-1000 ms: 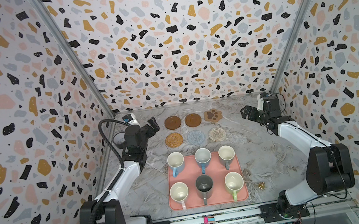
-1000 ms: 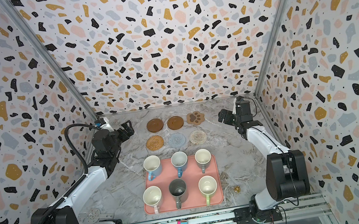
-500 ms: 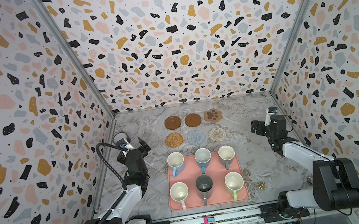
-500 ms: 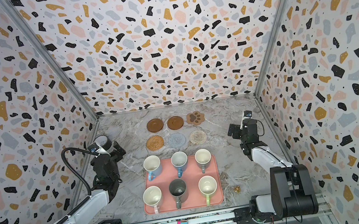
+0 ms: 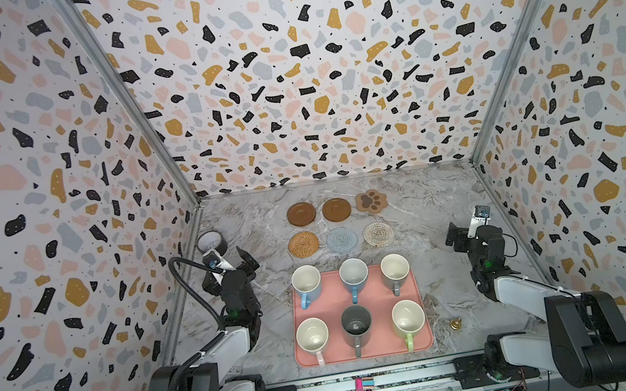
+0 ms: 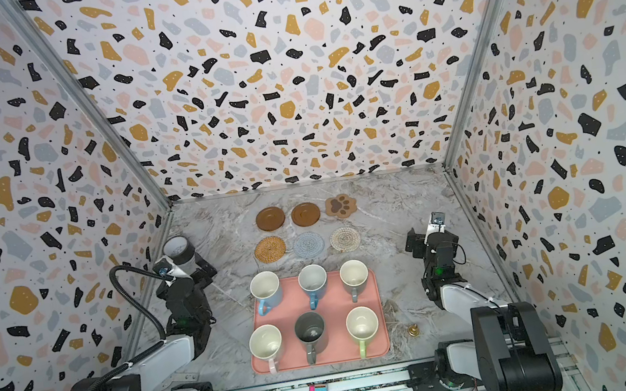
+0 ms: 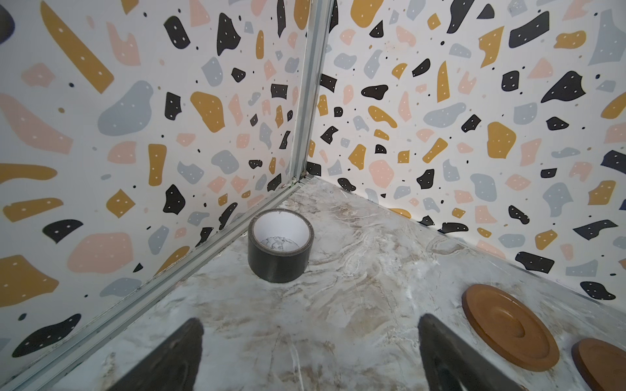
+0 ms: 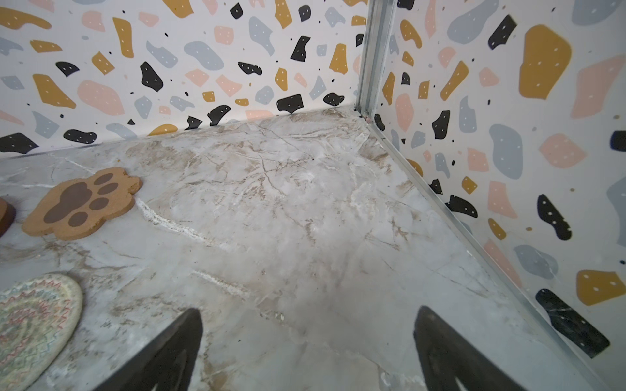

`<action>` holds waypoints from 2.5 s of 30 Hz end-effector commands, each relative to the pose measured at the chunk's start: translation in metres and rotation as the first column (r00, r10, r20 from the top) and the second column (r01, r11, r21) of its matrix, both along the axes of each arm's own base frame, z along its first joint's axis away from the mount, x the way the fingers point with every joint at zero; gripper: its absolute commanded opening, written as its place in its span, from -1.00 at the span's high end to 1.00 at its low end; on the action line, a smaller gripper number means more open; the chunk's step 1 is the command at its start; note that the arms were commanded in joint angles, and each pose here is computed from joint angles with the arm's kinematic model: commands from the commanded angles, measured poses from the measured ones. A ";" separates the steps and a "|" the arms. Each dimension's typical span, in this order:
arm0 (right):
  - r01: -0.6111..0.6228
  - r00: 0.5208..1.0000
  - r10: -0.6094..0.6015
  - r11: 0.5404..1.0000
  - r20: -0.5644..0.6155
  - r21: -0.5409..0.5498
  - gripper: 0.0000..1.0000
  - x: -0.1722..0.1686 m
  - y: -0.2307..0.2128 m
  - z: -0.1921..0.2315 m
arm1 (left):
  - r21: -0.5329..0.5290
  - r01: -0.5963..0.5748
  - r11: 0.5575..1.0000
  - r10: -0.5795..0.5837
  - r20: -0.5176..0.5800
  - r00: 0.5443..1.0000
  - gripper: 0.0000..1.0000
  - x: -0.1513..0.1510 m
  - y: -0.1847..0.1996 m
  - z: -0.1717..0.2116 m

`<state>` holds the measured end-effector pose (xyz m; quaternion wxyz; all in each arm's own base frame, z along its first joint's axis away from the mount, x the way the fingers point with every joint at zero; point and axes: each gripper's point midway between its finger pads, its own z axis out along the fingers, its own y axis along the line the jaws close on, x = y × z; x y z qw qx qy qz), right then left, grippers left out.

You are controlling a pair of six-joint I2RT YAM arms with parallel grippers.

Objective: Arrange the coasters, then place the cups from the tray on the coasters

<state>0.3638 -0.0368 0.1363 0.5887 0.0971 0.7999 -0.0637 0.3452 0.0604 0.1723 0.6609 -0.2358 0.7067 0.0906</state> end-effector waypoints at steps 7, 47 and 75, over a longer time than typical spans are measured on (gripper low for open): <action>0.012 0.998 -0.010 0.999 0.063 -0.031 -0.98 0.007 -0.002 0.011 | 0.050 0.000 0.999 -0.001 0.037 0.999 -0.99 0.001 0.002 0.016; -0.101 0.994 0.102 0.994 0.027 -0.042 -0.98 0.026 0.032 0.016 | 0.105 0.095 0.990 -0.090 -0.054 0.994 -0.99 0.002 -0.010 0.017; -0.398 0.792 0.410 0.909 -0.452 0.126 -0.97 -0.003 0.161 0.024 | -0.049 0.294 0.955 -0.298 -0.110 0.948 -0.99 0.028 -0.049 0.041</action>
